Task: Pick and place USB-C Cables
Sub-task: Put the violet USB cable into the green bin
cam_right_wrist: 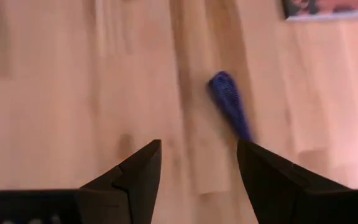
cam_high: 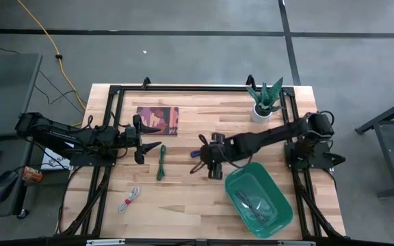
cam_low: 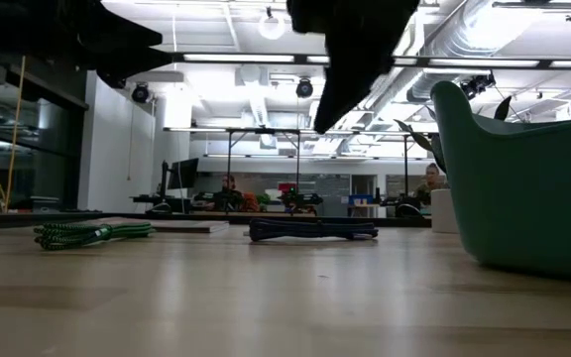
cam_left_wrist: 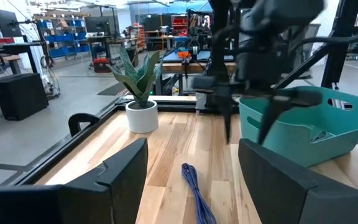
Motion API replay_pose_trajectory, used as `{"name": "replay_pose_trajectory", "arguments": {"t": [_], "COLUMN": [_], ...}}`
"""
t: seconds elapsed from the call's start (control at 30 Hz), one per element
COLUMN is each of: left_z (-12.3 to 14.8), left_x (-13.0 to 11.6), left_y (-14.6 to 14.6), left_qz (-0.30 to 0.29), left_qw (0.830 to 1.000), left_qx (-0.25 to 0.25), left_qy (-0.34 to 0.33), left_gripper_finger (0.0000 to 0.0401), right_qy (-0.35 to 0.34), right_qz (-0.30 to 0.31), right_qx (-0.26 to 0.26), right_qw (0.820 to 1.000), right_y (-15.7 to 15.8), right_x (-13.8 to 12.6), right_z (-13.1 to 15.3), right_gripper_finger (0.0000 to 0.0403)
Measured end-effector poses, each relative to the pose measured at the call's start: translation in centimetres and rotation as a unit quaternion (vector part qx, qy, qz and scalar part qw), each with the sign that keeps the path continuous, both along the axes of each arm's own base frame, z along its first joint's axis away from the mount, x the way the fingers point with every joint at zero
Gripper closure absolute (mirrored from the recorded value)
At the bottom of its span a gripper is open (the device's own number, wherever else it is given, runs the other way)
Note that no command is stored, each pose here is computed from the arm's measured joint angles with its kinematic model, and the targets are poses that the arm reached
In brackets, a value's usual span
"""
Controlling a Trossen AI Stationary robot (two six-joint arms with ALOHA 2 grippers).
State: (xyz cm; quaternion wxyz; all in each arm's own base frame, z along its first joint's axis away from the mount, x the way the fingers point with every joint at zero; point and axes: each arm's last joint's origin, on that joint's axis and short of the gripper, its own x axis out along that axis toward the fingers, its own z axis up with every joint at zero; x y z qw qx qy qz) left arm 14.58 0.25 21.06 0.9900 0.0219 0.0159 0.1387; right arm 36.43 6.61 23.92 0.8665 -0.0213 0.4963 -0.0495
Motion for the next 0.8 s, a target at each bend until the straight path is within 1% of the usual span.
{"name": "replay_pose_trajectory", "arguments": {"t": [0.1, 0.23, 0.33, 0.43, 0.57, 0.67, 0.8], "left_z": [0.0, -0.1, -0.1, 0.1, 0.3, 0.3, 0.2], "left_x": [0.0, 0.0, 0.0, 0.0, 0.0, 0.0, 0.0], "left_y": [0.0, 0.0, 0.0, 0.0, 0.0, 0.0, 0.0], "left_qz": [0.0, 0.001, 0.001, 0.0, 0.0, 0.0, 0.0], "left_qw": [1.0, 1.0, 1.0, 1.0, 1.0, 1.0, 1.0], "left_qx": [-0.001, -0.014, -0.016, -0.016, -0.002, -0.009, -0.014], "left_qy": [0.0, 0.0, -0.001, -0.008, -0.018, -0.02, -0.014], "left_gripper_finger": [0.017, 0.017, 0.017, 0.017, 0.017, 0.017, 0.017], "right_qy": [0.006, 0.016, 0.019, 0.027, 0.017, 0.002, -0.006], "right_qz": [0.004, -0.02, -0.016, -0.006, 0.007, 0.024, 0.028], "right_qx": [-0.018, -0.012, 0.004, 0.04, 0.022, 0.017, 0.01], "right_qw": [1.0, 1.0, 1.0, 0.999, 1.0, 1.0, 1.0], "right_y": [-1.6, -3.4, -4.7, -5.8, -6.8, -7.2, -7.8], "right_x": [0.1, 0.1, 0.0, -0.3, -0.4, -0.3, -0.4], "right_z": [-0.7, -2.2, -3.2, -4.0, -4.8, -5.2, -6.6], "right_gripper_finger": [0.0203, 0.0203, 0.0203, 0.0203, 0.0203, 0.0203, 0.0203]}}
